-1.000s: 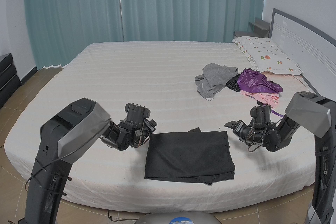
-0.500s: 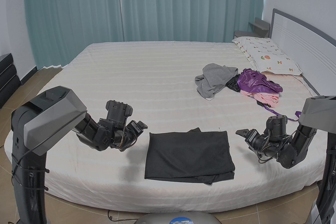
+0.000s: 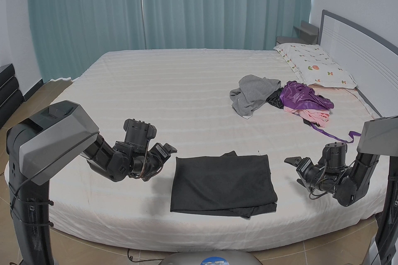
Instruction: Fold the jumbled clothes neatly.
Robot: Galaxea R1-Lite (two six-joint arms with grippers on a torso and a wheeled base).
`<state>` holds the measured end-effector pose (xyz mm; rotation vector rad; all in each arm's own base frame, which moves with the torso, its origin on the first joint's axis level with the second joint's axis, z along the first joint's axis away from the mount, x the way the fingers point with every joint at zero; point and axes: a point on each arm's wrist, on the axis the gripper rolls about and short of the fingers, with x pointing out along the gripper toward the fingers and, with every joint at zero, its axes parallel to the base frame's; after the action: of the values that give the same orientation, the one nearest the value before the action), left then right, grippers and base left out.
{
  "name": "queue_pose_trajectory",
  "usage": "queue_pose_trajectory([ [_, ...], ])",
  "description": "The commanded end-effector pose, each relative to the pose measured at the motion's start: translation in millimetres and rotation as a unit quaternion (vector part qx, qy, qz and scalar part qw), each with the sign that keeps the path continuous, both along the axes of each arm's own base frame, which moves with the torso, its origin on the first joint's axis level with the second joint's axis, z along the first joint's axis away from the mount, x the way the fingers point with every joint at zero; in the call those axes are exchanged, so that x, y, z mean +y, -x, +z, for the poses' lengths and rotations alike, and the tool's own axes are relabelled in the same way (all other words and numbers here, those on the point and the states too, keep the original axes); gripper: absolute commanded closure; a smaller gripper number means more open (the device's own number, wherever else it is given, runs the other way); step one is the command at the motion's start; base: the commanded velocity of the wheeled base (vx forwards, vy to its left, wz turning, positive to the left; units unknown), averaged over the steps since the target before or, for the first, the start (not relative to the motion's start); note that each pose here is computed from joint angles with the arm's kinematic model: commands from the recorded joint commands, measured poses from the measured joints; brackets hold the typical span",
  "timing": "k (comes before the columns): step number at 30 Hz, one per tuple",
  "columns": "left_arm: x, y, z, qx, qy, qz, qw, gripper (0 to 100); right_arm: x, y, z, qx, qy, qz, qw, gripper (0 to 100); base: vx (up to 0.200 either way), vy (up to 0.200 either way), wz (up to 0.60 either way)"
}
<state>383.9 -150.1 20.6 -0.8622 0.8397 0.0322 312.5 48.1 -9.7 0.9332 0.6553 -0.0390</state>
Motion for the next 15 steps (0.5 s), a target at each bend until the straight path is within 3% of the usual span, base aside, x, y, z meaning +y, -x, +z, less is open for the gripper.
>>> queue_pose_trajectory([
  [1, -4.7, 5.1, -1.1, 0.004, -0.002, -0.008, 1.0000, 0, -0.7, 2.1, -3.4, 0.008, 0.001, 0.000, 1.0000, 0, 0.000, -0.200, 0.00],
  [4, -5.7, 5.9, -2.2, 0.006, -0.003, -0.008, 0.9999, 0, -0.8, 2.9, -4.3, 0.010, 0.001, 0.000, 0.9999, 0, 0.000, -0.200, 0.00],
  [15, 1.1, 7.7, -15.9, 0.012, -0.043, -0.034, 0.9985, 0, 0.5, 4.1, -10.3, 0.019, 0.004, 0.003, 0.9998, 0, 0.000, 0.000, 0.00],
])
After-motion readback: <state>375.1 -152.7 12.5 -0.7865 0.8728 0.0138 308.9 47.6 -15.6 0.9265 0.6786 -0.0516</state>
